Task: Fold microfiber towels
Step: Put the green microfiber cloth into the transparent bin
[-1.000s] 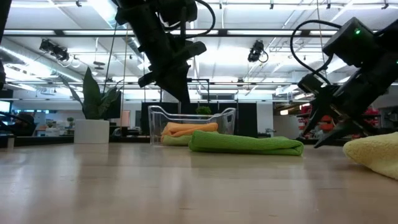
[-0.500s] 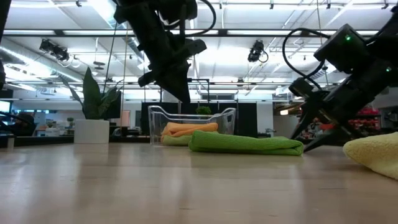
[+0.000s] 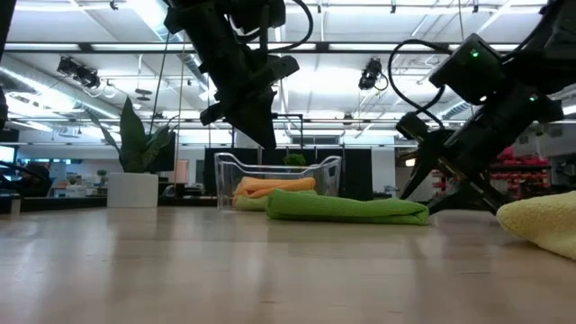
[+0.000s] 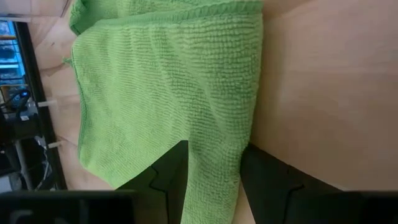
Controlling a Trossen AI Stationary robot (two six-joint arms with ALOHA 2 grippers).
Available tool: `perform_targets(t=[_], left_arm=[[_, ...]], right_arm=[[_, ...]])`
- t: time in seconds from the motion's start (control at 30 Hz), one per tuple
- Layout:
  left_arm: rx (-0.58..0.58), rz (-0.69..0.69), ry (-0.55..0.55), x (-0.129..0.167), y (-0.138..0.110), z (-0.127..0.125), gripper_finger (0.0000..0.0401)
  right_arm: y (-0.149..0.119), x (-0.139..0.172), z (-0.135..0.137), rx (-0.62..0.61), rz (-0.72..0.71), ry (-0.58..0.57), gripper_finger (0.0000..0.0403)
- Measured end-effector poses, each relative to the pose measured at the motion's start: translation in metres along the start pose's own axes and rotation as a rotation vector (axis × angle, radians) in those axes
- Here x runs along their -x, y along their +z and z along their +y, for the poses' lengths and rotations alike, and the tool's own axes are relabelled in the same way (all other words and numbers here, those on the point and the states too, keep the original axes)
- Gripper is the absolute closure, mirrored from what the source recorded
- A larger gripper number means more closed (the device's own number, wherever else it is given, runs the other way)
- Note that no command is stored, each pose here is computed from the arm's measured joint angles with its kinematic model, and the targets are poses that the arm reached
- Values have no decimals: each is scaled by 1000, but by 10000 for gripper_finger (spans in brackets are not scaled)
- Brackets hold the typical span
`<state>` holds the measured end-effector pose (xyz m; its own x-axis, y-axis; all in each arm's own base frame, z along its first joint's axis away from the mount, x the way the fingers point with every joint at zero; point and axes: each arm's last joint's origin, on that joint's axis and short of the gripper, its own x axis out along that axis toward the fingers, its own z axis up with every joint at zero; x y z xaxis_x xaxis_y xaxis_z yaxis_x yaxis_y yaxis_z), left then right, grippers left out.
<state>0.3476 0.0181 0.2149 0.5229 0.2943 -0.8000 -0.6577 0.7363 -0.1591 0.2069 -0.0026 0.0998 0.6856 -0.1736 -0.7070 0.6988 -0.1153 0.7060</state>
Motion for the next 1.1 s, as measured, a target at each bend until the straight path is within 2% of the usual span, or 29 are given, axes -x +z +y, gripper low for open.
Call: perform_targets(t=[0.4,0.5,0.6,0.67,0.73,0.93,1.1], left_arm=[[-27,8,7,0,-1,1,391],[-35,71,61,-5,-4,9,385],[-33,216,104,-21,-11,23,379],[-20,313,91,-35,-15,29,378],[-1,346,90,-50,-18,33,379],[35,326,84,-61,-13,39,388],[79,322,-16,-64,-5,41,384]], right_arm=[[6,-22,23,27,60,-17,254],[9,-22,21,24,96,-25,254],[11,-22,21,24,99,-25,254],[12,-22,21,35,96,-20,254],[12,-22,21,41,95,-20,254],[9,-22,21,52,97,-21,254],[9,-22,20,53,98,-19,254]])
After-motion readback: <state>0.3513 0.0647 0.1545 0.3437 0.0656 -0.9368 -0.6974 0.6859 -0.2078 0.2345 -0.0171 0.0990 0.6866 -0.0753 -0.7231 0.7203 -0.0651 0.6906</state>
